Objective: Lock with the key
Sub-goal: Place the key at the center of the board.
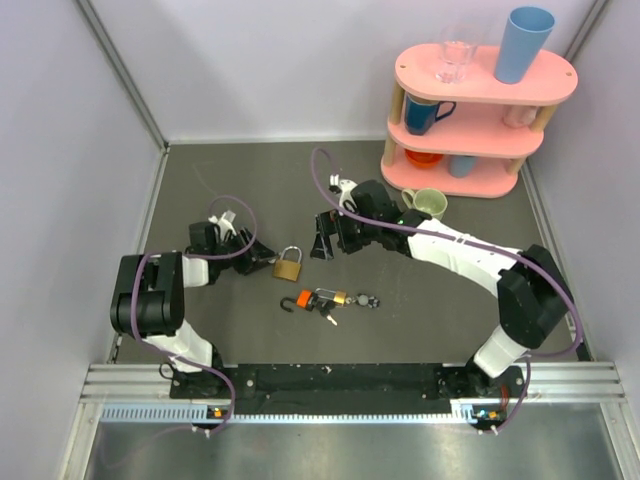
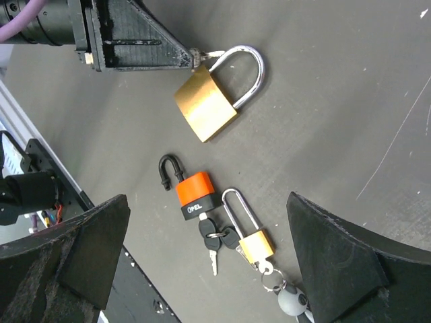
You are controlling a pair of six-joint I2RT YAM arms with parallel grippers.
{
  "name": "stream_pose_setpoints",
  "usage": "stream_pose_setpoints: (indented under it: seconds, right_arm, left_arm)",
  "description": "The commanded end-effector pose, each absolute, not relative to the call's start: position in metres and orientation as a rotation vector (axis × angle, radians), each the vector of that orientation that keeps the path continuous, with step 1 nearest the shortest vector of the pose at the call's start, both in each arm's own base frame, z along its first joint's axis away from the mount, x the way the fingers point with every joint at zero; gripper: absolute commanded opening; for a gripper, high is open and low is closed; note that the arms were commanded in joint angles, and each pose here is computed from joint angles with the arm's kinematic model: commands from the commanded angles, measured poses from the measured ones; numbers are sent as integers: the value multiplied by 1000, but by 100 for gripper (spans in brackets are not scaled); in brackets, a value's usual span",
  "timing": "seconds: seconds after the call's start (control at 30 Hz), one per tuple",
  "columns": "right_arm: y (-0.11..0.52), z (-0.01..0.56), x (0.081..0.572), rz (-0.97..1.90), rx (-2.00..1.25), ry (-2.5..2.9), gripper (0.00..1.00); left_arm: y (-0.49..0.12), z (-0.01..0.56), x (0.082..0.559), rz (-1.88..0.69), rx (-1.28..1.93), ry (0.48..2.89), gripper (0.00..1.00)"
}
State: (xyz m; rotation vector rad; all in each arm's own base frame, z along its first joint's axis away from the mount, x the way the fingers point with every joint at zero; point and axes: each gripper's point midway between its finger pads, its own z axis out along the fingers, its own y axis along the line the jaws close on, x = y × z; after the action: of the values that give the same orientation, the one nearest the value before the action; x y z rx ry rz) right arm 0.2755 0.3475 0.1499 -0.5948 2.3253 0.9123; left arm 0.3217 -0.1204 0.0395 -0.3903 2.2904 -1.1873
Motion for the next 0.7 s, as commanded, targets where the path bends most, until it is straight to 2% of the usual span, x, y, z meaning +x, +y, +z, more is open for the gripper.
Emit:
stream_pose_setpoints:
  seconds: [0.0,0.03,0.1,0.13,0.2,0.47,0.67]
  right_arm:
    - [352,187,279,978,-574,2209,99]
    - [352,187,280,976,-573,2205,99]
    - [352,187,279,978,-576,2206,99]
    - [352,187,279,977,-576,2208,99]
    - [353,187,279,981,-578,2206,99]
    - [353,182,277,986,-589,2218,99]
    - [350,174,274,974,-593,2242,99]
  left_arm:
    - [-116,50,331,-1114,-330,2266,61]
    - [-115,49,329,-1102,-337,2275,65]
    - [-111,54,331,-1062,-330,2264,86]
    - [-111,54,330,-1052,-329,2270,92]
    - [-108,59,329,-1021,-321,2266,98]
    - [-110,72,321,-1026,-310,2244,99]
    - [-113,85,309,-1033,-272,2227,95]
